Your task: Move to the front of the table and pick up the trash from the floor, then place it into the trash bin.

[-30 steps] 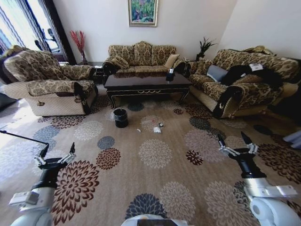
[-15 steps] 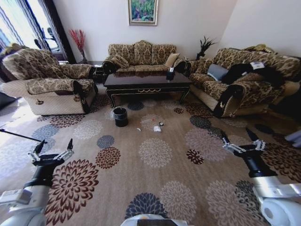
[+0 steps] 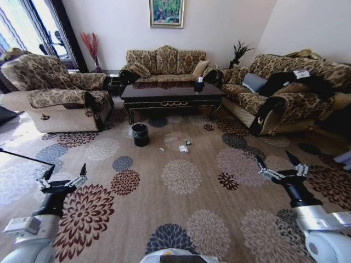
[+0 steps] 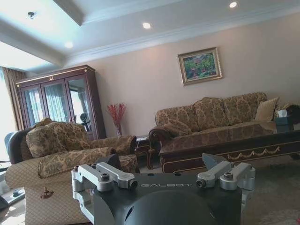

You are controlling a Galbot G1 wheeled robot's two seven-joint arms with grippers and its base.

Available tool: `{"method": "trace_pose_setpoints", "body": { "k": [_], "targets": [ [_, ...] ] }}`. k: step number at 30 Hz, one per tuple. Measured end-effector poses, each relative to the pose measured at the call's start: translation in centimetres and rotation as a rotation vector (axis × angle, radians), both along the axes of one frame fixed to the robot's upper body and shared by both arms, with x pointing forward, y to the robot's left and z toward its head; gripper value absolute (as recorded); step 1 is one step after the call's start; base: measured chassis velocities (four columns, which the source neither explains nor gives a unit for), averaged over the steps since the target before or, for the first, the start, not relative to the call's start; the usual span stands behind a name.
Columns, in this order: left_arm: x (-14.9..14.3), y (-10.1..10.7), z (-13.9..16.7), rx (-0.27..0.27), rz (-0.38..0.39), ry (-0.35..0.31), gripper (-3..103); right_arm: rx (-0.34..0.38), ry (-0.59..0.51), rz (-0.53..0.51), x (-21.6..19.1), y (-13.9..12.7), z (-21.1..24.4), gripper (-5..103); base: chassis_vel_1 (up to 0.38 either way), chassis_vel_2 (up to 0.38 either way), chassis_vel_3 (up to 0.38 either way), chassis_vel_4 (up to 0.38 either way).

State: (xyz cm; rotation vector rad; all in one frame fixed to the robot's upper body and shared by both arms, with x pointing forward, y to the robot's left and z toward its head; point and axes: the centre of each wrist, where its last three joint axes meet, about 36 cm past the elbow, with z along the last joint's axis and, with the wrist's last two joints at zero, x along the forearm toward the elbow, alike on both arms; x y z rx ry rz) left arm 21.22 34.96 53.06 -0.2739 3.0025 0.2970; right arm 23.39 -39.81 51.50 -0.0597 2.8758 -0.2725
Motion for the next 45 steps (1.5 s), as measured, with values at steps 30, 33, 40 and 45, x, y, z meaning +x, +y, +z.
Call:
{"method": "trace_pose_setpoints", "body": {
  "k": [30, 33, 40, 45],
  "targets": [
    [-0.5, -1.2, 0.2, -0.007, -0.012, 0.000, 100, 0.111, 0.057, -0.140, -0.4, 2.5, 0.0, 100, 0.000, 0.000, 0.000, 0.000],
    [-0.5, -1.2, 0.2, -0.008, -0.012, 0.001, 100, 0.131, 0.048, -0.117, -0.4, 3.1, 0.1, 100, 0.000, 0.000, 0.000, 0.000],
    [-0.5, -1.3, 0.2, -0.011, -0.016, 0.002, 100, 0.210, 0.041, -0.032, -0.7, 5.8, 1.8, 100, 0.000, 0.000, 0.000, 0.000],
    [-0.4, -1.4, 0.2, -0.013, -0.019, 0.001, 100, 0.174, 0.026, 0.028, -0.7, 5.9, 1.9, 100, 0.000, 0.000, 0.000, 0.000]
  ]
}}
